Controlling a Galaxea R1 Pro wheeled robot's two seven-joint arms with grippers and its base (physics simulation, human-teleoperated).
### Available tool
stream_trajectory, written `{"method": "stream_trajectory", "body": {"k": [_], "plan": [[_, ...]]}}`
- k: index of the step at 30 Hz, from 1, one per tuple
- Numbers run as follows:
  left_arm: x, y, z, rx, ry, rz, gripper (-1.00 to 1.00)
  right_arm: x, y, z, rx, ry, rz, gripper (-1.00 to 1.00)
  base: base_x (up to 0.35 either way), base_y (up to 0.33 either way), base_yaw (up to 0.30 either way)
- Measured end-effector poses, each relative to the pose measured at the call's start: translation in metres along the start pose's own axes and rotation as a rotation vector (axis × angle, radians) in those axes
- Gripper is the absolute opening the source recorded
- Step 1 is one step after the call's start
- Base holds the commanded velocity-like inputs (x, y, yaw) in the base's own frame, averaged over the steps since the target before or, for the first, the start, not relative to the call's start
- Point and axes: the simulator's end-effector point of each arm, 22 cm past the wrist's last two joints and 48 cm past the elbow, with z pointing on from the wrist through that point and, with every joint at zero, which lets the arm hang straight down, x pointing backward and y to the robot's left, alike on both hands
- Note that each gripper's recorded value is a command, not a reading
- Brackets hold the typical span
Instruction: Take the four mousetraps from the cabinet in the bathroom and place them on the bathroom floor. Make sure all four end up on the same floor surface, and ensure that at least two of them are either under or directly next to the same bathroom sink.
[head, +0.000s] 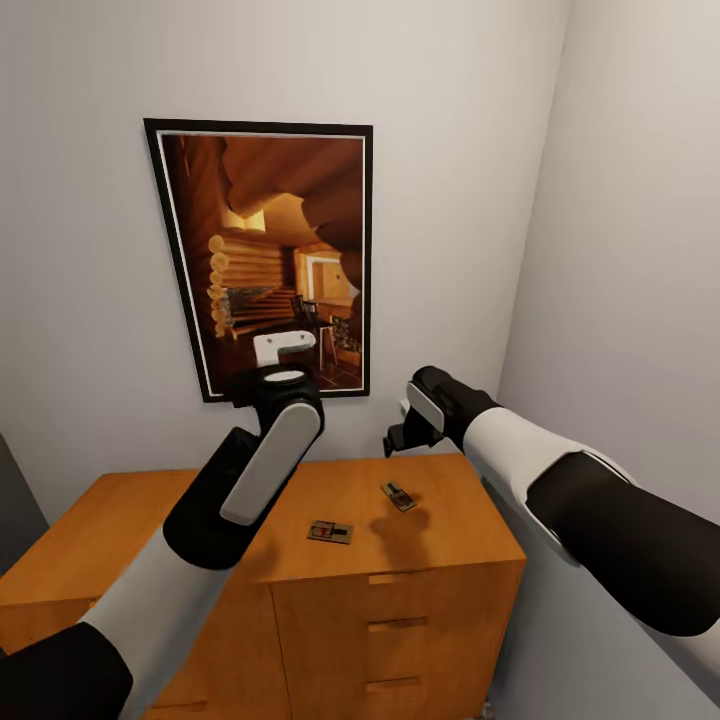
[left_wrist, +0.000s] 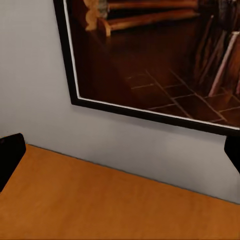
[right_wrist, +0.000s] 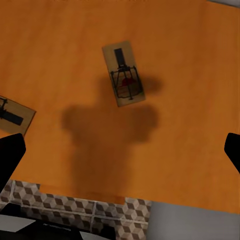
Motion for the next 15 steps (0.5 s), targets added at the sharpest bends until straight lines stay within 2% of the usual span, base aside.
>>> {"method": "stream_trajectory", "body": {"k": [5, 6, 13, 15], "plan": [[-0.029, 0.016, 0.006, -0.035, -0.072, 0.004, 1.0, 0.0, -0.001, 0.0, 0.002, 0.0, 0.001, 1.0, 0.0, 0.0, 0.0], [-0.029, 0.016, 0.006, -0.035, -0.072, 0.004, 1.0, 0.0, -0.001, 0.0, 0.002, 0.0, 0.001, 1.0, 0.0, 0.0, 0.0], [-0.079, 0.051, 0.016, -0.107, -0.174, -0.001, 1.0, 0.001, -0.004, 0.0, 0.005, 0.002, 0.003, 1.0, 0.0, 0.0, 0.0], [-0.086, 0.056, 0.017, -0.117, -0.188, -0.002, 1.0, 0.001, -0.004, 0.0, 0.005, 0.003, 0.004, 1.0, 0.0, 0.0, 0.0]]}}
